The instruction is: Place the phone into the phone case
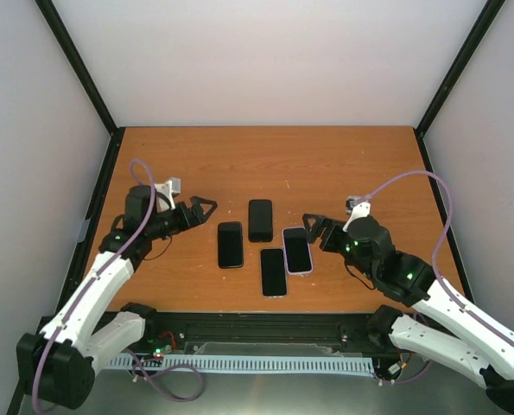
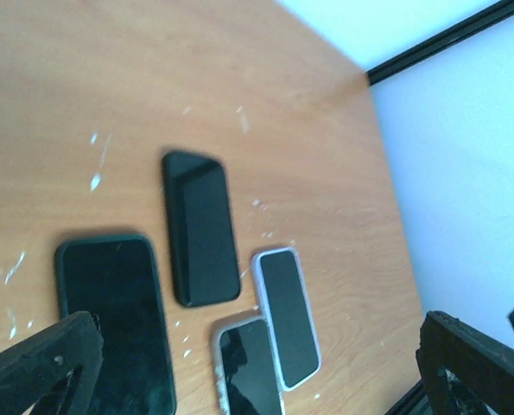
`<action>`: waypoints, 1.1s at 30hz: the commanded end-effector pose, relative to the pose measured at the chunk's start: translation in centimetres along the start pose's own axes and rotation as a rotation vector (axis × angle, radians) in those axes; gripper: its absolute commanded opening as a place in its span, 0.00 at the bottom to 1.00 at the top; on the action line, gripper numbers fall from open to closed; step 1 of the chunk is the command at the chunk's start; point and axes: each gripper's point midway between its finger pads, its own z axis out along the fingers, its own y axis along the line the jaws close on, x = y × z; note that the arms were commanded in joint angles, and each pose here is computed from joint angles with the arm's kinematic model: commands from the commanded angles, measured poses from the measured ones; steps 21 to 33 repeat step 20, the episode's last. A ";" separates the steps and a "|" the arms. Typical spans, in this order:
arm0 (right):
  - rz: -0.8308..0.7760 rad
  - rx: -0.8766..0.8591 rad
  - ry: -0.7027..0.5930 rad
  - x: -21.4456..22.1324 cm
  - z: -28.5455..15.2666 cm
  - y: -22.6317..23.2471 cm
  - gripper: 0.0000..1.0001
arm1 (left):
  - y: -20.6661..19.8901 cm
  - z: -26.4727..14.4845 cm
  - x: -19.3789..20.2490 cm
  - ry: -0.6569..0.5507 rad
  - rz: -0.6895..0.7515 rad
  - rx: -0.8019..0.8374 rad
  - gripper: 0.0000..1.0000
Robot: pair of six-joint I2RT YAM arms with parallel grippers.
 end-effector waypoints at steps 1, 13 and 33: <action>-0.033 0.071 -0.060 -2.1 -1.4 -0.7 1.00 | -3.4 -3.3 -2.5 -0.091 0.136 0.020 0.99; -0.007 0.008 -0.108 -4.5 -3.3 1.3 1.00 | -9.0 -8.9 -3.2 -0.236 0.294 0.176 0.99; 0.020 -0.005 -0.069 -3.4 -2.7 1.3 1.00 | -7.5 -8.0 -2.1 -0.205 0.250 0.159 1.00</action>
